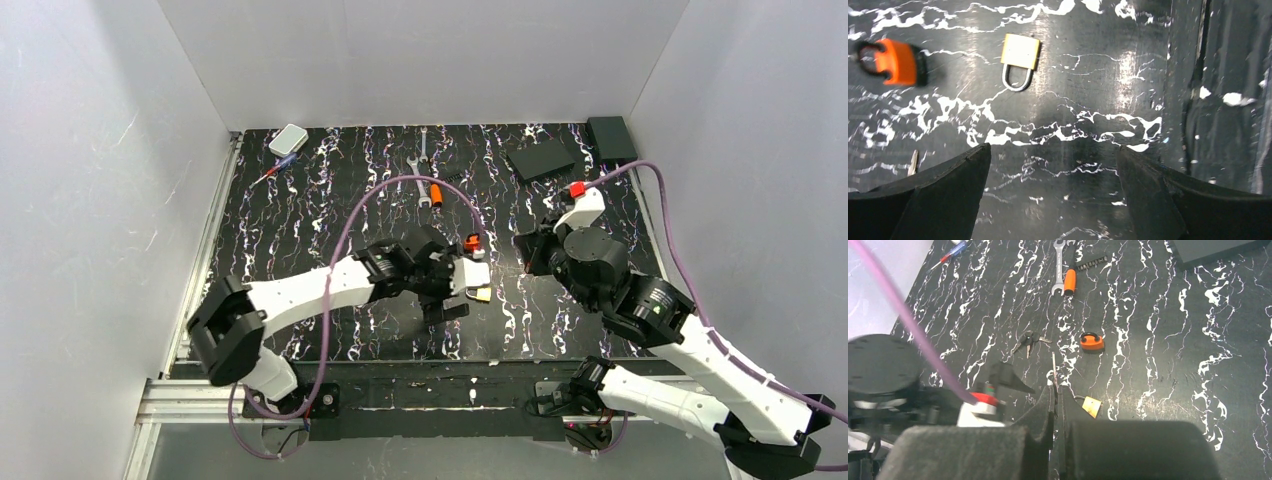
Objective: Unlock with the key
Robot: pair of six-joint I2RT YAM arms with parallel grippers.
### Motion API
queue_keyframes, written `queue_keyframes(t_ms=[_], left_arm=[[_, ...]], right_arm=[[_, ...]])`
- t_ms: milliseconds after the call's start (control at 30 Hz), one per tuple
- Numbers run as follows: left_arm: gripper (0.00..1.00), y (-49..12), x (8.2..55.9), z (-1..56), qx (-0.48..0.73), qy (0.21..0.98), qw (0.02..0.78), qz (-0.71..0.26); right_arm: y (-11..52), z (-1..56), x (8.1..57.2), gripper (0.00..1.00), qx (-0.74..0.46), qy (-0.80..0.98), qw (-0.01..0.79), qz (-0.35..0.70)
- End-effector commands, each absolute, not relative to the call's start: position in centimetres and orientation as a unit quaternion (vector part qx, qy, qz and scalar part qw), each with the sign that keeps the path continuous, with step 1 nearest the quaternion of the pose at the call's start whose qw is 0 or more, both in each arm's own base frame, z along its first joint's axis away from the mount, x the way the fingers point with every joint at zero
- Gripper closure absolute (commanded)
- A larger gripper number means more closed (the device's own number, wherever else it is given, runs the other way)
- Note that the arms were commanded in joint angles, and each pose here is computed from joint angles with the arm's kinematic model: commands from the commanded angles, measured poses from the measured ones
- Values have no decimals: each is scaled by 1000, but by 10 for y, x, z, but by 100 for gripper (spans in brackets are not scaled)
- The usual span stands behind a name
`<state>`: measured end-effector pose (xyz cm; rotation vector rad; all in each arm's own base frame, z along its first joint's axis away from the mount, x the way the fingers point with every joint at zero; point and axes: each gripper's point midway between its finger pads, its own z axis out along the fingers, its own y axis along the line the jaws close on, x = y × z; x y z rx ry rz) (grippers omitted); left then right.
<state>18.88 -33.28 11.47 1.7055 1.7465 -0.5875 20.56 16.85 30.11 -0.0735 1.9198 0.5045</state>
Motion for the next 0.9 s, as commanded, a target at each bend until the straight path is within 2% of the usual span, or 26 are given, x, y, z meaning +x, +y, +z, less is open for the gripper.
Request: queue_keyframes(t_ms=[0, 433, 633, 867], left_arm=[[6, -362, 199, 116, 718, 573, 323, -226], [11, -409, 229, 85, 743, 557, 300, -219], [20, -416, 234, 54, 754, 568, 252, -213], [23, -412, 238, 33, 754, 582, 231, -197]], right_arm=[[157, 307, 205, 99, 6, 803, 556, 215], [119, 327, 197, 99, 48, 778, 592, 206], [113, 334, 191, 99, 48, 770, 598, 216], [111, 339, 187, 99, 44, 766, 600, 224]])
